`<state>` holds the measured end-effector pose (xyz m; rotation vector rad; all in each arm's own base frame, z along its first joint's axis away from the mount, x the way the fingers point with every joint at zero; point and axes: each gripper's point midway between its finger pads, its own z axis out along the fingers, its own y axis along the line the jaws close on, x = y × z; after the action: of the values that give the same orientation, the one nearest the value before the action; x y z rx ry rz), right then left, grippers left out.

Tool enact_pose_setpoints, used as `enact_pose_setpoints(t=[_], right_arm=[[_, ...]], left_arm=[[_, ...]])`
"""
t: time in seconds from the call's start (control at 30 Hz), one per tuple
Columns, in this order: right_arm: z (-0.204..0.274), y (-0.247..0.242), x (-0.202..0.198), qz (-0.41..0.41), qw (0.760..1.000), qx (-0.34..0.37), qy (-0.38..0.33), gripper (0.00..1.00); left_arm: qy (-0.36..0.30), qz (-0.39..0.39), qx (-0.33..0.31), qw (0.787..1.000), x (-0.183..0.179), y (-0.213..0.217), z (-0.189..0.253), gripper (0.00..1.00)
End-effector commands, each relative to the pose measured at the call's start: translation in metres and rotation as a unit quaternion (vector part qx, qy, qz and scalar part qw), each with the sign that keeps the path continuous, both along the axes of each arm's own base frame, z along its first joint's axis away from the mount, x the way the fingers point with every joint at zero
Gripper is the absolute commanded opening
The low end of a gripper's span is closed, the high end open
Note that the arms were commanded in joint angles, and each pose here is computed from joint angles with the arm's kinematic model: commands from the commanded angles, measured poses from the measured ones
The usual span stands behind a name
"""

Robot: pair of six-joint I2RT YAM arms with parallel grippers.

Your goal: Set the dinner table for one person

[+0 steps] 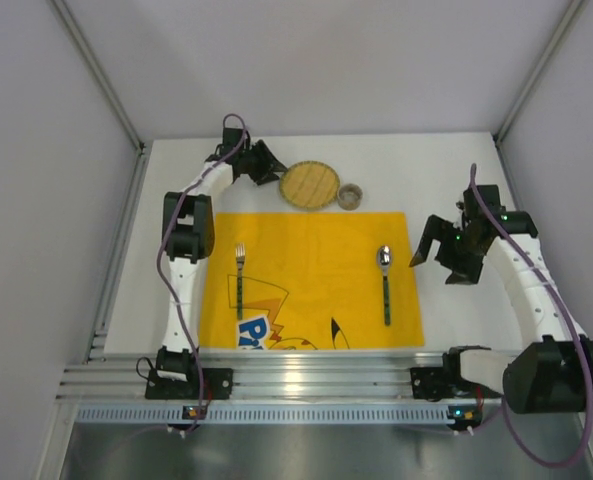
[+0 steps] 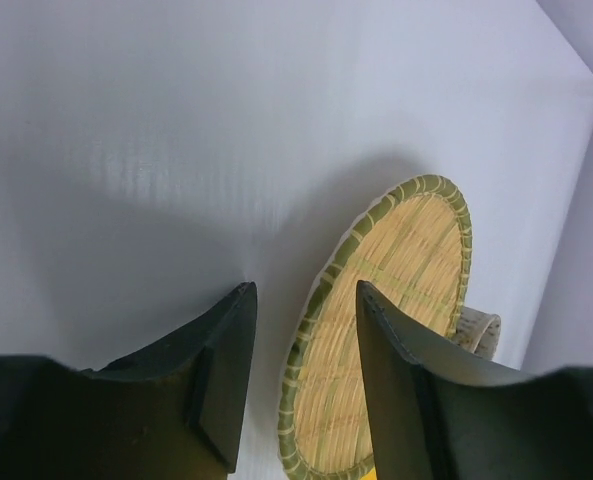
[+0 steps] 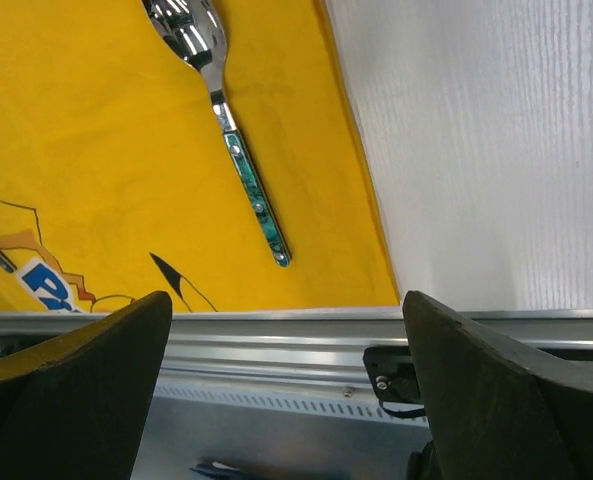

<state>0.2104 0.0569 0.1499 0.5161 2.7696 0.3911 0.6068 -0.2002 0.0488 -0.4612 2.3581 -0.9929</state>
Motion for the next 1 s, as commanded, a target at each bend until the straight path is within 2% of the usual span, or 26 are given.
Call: enact_pose_setpoints(t=[0.0,0.17,0.23,0.33,0.37,0.4,0.43,0.47,0.57,0.67,0.7,0.77,0.8,0.87,0.9,0.97], right_arm=[[0.007,-0.003,0.036,-0.002,0.999,-0.002,-0.032,1.00],[-0.003,0.007,0.090,0.004,0.999,0.025,-0.022,1.00],[0.014,0.019,0.126,0.016,0.996,0.054,-0.063,1.00],[0.031,0.045,0.183,0.050,0.988,0.096,-0.114,1.00],[0.034,0.058,0.206,0.064,0.983,0.122,-0.124,1.00],[0.037,0.070,0.219,0.076,0.978,0.139,-0.133,1.00],[0.039,0.079,0.235,0.082,0.974,0.153,-0.146,1.00],[0.037,0.090,0.258,0.085,0.970,0.174,-0.145,1.00],[0.026,0.113,0.300,0.088,0.968,0.181,-0.151,1.00],[0.002,0.132,0.323,0.083,0.972,0.171,-0.140,0.99],[-0.007,0.139,0.323,0.084,0.973,0.168,-0.132,0.98],[-0.037,0.141,0.324,0.078,0.980,0.147,-0.106,0.95],[-0.046,0.144,0.320,0.080,0.982,0.140,-0.097,0.95],[-0.069,0.139,0.311,0.074,0.988,0.117,-0.074,0.91],[-0.073,0.139,0.308,0.073,0.989,0.110,-0.071,0.90],[-0.083,0.131,0.303,0.070,0.992,0.087,-0.064,0.86]], left_arm=[[0.002,-0.036,-0.042,0.998,-0.003,-0.018,-0.014,0.49],[0.017,-0.068,-0.027,0.997,-0.019,-0.017,-0.036,0.38],[0.022,-0.089,-0.033,0.995,-0.027,-0.020,-0.041,0.34],[0.026,-0.103,-0.042,0.994,-0.034,-0.022,-0.043,0.21],[0.025,-0.103,-0.044,0.993,-0.034,-0.023,-0.040,0.09],[0.029,-0.100,-0.052,0.993,-0.035,-0.024,-0.039,0.02],[0.015,-0.105,-0.065,0.992,-0.033,-0.027,-0.025,0.00],[0.014,-0.100,-0.072,0.992,-0.032,-0.028,-0.018,0.00],[-0.027,-0.096,-0.078,0.992,-0.024,-0.028,0.023,0.00],[-0.057,-0.087,-0.099,0.990,-0.019,-0.030,0.066,0.00],[-0.080,-0.089,-0.103,0.987,-0.019,-0.030,0.092,0.00],[-0.098,-0.080,-0.102,0.987,-0.018,-0.028,0.115,0.00],[-0.121,-0.082,-0.104,0.984,-0.021,-0.028,0.143,0.00],[-0.132,-0.083,-0.098,0.983,-0.029,-0.025,0.162,0.00],[-0.150,-0.086,-0.098,0.980,-0.036,-0.024,0.185,0.00],[-0.143,-0.090,-0.094,0.981,-0.052,-0.024,0.186,0.00]])
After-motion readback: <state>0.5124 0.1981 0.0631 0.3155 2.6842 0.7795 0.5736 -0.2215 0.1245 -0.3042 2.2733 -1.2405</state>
